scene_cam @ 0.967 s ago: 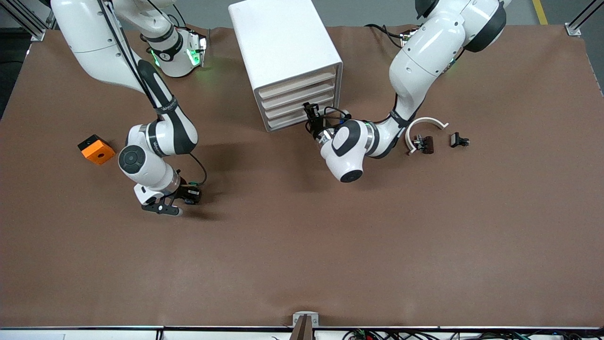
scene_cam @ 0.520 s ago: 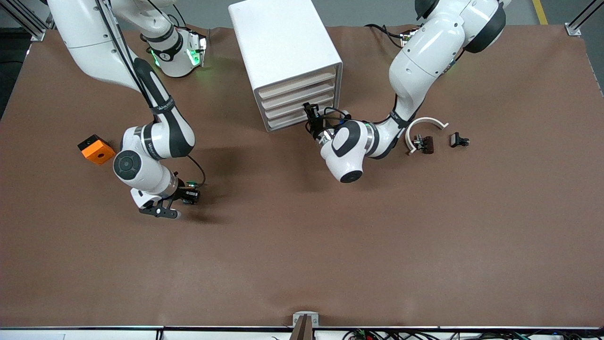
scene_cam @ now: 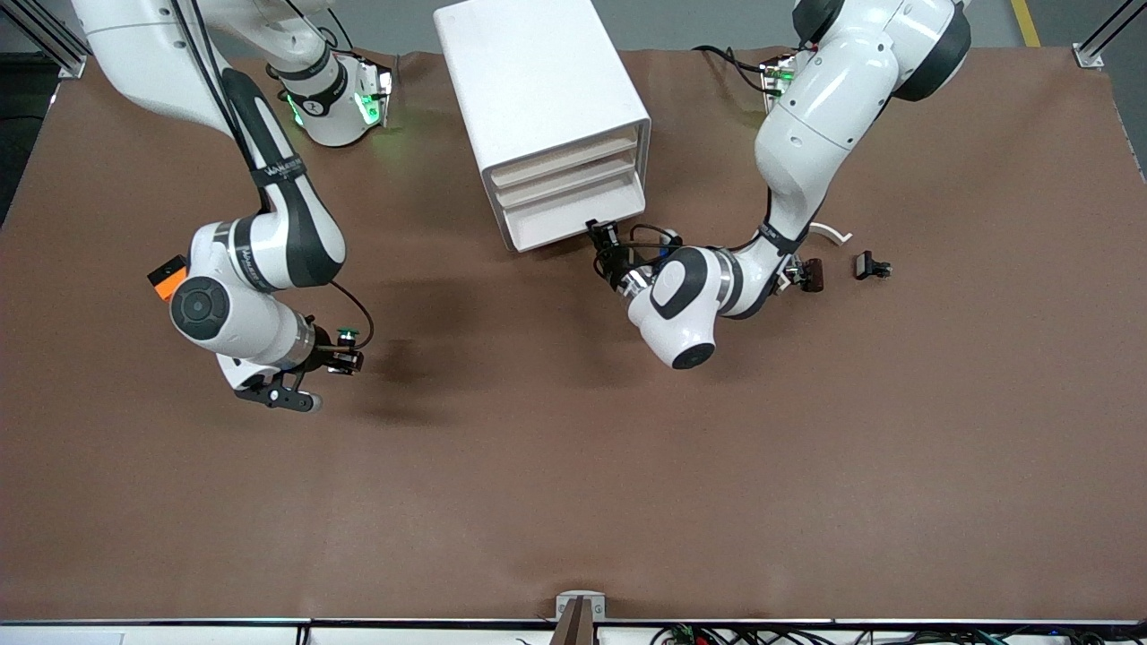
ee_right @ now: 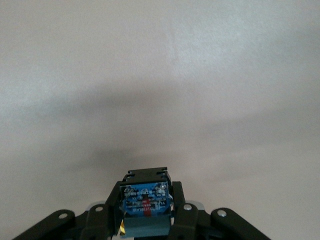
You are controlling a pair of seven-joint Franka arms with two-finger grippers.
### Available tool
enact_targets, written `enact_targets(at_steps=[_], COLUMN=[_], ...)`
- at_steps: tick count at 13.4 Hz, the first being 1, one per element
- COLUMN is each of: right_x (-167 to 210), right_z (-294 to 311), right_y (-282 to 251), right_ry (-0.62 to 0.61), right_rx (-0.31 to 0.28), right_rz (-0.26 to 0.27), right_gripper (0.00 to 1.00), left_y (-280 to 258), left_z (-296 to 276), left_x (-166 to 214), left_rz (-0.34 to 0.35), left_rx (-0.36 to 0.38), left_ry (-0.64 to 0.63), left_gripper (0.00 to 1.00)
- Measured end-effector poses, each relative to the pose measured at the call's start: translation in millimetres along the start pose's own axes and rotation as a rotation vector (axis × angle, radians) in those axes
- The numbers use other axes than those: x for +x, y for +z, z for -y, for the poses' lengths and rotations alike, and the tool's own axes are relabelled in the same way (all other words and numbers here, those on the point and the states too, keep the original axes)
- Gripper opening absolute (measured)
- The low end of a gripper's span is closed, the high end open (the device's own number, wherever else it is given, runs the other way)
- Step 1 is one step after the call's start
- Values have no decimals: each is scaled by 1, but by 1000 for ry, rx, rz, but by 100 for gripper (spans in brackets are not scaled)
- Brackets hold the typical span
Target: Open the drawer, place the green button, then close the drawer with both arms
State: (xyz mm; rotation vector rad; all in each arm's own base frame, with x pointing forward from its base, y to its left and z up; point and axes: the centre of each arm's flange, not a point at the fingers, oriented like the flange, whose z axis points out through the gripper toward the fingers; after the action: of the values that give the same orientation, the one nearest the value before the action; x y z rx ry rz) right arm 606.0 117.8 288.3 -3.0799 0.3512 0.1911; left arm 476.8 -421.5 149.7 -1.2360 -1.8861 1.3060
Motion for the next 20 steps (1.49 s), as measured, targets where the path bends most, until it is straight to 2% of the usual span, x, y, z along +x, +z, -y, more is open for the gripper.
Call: enact_targets(at_steps=[5,7,10,12,15,20], right_x=[-11,-15,-22,-35,-77,-153], right_z=[3,6,14,39,106,199], right_y=[-44,-59,-89,-109,-117,-113], right_ry=[97,121,193,281,399,556], right_rx=[-14,-16,-31,-37,-52,-69], right_rz=[49,57,87,80,57,24], right_gripper=[42,42,42,42,42,42], left_y=[-49,-59,-67,-80,-139,-252], left_z=[-10,-12,-8,0,26,92], left_x=[9,9,4,-3,-12,1], left_rz=[70,83,91,99,141,262], left_rx=[-42,-61,-73,-92,-155,-295], left_ry=[16,39,60,89,158,280], left_gripper=[14,17,46,69,99,100])
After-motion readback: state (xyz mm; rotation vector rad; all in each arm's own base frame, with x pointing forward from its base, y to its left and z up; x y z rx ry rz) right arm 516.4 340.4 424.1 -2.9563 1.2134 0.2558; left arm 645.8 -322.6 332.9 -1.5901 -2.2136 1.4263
